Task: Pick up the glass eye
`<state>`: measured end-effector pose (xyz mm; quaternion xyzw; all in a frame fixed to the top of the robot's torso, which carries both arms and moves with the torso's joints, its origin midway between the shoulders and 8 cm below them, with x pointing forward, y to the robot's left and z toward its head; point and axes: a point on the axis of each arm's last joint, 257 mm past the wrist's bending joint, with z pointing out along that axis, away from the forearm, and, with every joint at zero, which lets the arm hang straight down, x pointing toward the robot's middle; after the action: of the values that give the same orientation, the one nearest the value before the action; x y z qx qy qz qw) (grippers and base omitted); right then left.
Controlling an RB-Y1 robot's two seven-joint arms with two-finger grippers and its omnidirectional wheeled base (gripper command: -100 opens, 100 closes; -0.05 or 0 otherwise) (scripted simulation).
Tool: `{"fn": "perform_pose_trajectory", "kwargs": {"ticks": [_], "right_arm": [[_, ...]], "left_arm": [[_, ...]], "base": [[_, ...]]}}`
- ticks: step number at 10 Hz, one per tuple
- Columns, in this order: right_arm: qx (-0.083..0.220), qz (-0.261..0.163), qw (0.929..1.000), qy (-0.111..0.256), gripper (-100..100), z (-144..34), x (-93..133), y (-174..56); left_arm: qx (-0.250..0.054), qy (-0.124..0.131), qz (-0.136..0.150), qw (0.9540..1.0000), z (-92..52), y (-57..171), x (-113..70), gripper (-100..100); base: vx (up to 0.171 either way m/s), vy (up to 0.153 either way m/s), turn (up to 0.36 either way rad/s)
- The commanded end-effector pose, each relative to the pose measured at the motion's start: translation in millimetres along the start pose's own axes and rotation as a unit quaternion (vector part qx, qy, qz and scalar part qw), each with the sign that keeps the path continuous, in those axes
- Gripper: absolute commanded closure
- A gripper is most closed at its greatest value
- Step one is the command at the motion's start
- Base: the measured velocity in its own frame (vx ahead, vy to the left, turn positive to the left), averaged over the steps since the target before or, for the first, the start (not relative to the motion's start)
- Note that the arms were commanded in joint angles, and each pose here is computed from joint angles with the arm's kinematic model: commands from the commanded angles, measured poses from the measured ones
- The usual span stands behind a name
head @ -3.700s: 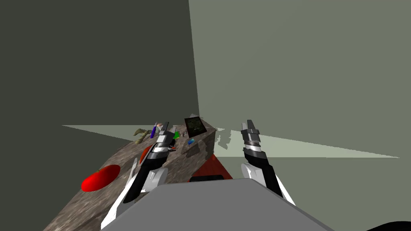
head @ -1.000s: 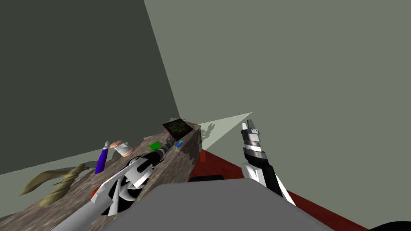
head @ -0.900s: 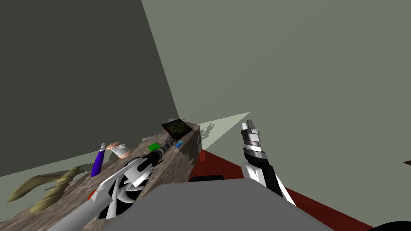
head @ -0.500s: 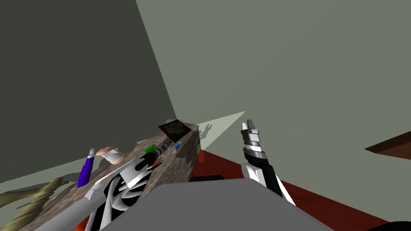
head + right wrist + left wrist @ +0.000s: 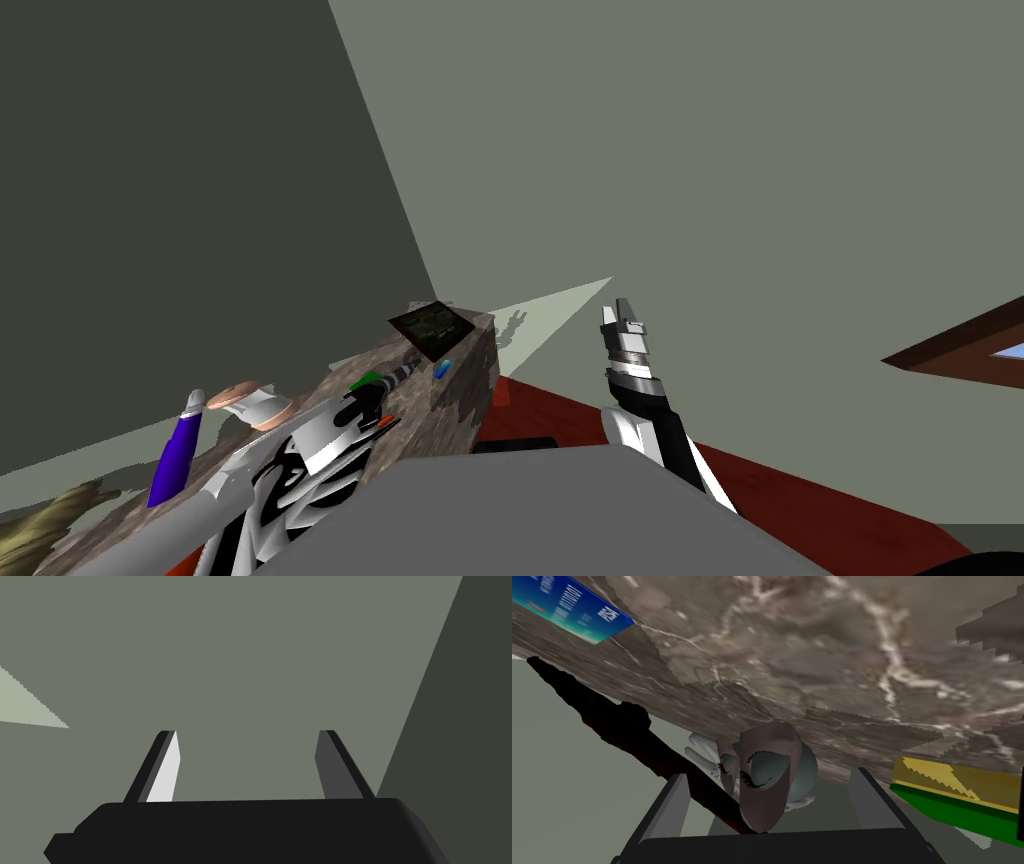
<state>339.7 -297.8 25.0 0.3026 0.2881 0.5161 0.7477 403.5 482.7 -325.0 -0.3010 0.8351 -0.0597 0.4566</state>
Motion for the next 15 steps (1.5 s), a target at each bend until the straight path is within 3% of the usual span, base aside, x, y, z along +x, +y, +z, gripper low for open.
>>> {"fn": "perform_pose_trajectory", "kwargs": {"ticks": [1, 2, 7, 12, 13, 14, 15], "right_arm": [[0.0, 0.0, 1.0, 0.0, 0, 0.0, 0.0, 0.0], [0.0, 0.0, 1.0, 0.0, 0, 0.0, 0.0, 0.0], [0.0, 0.0, 1.0, 0.0, 0, 0.0, 0.0, 0.0], [0.0, 0.0, 1.0, 0.0, 0, 0.1, 0.1, 0.0], [0.0, 0.0, 1.0, 0.0, 0, 0.1, 0.1, 0.0], [0.0, 0.0, 1.0, 0.0, 0, 0.0, 0.0, 0.0], [0.0, 0.0, 1.0, 0.0, 0, 0.0, 0.0, 0.0]], "left_arm": [[0.0, 0.0, 0.0, 1.0, 0.0, 0.0, 0.0, 0], [-0.008, -0.004, -0.005, 0.9999, 3.4, 9.0, -5.7, -100], [-0.04, -0.021, -0.029, 0.9986, 14.1, 46.2, -27.7, -100], [-0.078, -0.044, -0.061, 0.9941, 21.8, 92.9, -54.3, -100], [-0.074, -0.041, -0.057, 0.9948, 21.8, 88.0, -50.2, -100], [-0.075, -0.041, -0.058, 0.9947, 22.0, 89.0, -50.7, 100], [-0.075, -0.041, -0.058, 0.9947, 21.9, 88.9, -50.6, 100]], "base": [[0.005, 0.007, 0.0], [-0.031, -0.001, -0.17], [-0.08, -0.006, -0.175], [-0.094, -0.018, -0.224], [-0.038, -0.004, -0.042], [-0.008, -0.001, 0.009], [-0.009, 0.004, 0.032]]}}
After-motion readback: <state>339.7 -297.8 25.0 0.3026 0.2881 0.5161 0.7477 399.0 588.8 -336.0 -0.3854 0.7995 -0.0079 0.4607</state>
